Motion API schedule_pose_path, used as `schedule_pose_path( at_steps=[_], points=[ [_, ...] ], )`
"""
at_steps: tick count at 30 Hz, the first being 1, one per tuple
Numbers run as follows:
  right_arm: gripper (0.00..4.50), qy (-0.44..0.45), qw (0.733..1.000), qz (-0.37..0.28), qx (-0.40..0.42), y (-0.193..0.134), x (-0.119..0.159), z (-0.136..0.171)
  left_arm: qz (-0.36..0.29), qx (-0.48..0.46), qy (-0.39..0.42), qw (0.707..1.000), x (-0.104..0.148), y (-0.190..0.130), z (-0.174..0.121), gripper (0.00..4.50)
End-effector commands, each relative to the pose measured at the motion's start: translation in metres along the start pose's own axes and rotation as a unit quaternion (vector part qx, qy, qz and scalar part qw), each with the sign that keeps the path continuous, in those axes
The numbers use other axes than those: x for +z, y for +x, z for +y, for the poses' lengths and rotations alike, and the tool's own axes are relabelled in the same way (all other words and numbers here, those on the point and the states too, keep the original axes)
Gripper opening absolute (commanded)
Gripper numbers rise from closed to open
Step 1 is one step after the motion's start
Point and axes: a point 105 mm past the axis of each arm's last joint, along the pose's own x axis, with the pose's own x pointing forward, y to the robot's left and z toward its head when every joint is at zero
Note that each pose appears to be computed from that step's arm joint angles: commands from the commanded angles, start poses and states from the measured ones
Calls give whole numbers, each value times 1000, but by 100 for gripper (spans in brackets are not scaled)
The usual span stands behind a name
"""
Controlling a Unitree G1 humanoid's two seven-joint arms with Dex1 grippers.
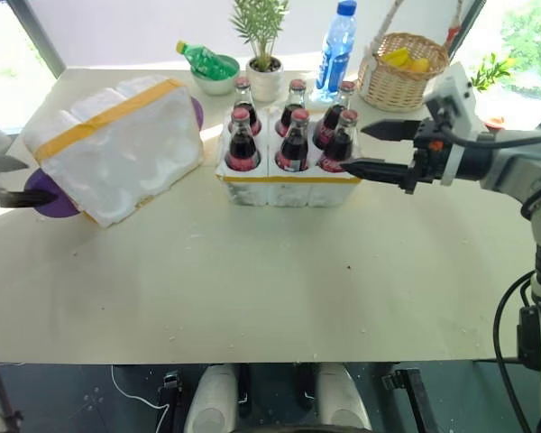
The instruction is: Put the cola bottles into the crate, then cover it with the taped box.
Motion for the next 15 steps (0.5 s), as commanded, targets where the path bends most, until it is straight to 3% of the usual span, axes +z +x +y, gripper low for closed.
schedule_pose_path(
  at_steps=[1, 3, 8, 11, 12, 14, 15],
  points=[
    [447, -21, 999, -23, -21, -10, 15, 2, 17, 1, 9, 1000, -2, 7, 0, 450],
    [447, -20, 999, -25, -29, -11, 16, 1, 17, -10, 0, 1000, -3, 15, -4, 450],
    [450, -13, 998, -31, -59, -17, 19, -5, 17, -31, -9, 999, -7, 27, -13, 224],
    [450, -12, 997, -26, -67, -22, 17, -6, -1, -19, 0, 1000, 3, 26, -9, 60],
    [450, -11, 997, -23, -69, -24, 16, -6, -9, -12, 8, 1000, 9, 25, -6, 36],
    [450, -2, 997, -19, -69, -30, 13, -6, -31, 7, 33, 999, 23, 23, -2, 36],
    [450, 11, 998, -14, -66, -35, 10, -5, -67, 33, 58, 996, 45, 23, 4, 36]
  ],
)
